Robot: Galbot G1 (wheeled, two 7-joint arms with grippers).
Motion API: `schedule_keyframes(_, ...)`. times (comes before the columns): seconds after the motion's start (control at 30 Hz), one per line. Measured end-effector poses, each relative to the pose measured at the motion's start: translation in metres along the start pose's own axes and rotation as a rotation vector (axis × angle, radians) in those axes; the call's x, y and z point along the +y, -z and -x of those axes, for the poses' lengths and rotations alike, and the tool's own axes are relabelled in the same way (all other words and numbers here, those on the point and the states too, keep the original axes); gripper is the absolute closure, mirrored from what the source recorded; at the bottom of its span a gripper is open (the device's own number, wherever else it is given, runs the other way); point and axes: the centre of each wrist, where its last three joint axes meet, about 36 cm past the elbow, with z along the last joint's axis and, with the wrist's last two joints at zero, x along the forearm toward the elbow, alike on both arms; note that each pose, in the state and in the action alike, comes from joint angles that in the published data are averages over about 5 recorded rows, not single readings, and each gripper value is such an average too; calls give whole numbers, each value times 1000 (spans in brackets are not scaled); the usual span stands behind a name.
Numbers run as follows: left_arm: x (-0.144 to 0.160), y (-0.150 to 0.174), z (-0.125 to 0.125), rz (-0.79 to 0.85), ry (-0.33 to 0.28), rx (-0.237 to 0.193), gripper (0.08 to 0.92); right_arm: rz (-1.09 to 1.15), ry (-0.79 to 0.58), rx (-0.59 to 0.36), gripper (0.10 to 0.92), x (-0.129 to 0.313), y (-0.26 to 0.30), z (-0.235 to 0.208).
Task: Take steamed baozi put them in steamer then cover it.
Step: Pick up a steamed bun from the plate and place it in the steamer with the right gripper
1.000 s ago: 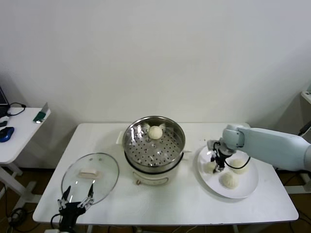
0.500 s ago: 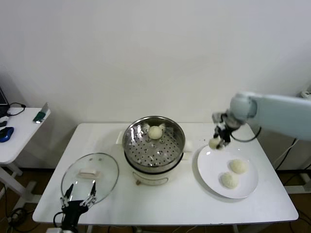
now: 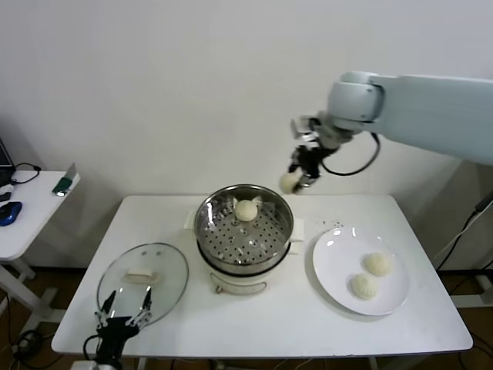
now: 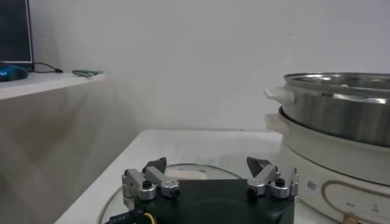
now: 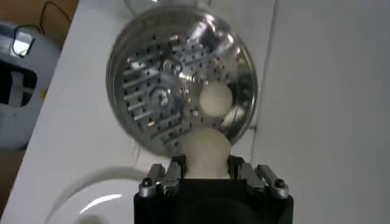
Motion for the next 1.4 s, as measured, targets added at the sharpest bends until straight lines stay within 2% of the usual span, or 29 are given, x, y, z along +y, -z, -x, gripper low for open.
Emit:
schedule_keyframes(0.47, 4, 1, 0, -1, 11, -3, 177, -104, 44, 17, 522, -7, 86, 97)
schedule_keyframes(1.1, 6, 1, 0, 6, 10, 0, 177, -123, 48, 63, 509, 3, 110, 186)
schedule_keyframes(1.2, 5, 1, 0, 6, 9, 1, 177, -123, 44, 68, 495, 4, 113, 193)
schedule_keyframes(1.4, 5, 1, -1, 7, 9, 2, 177, -126, 35, 76, 410, 5, 114, 199)
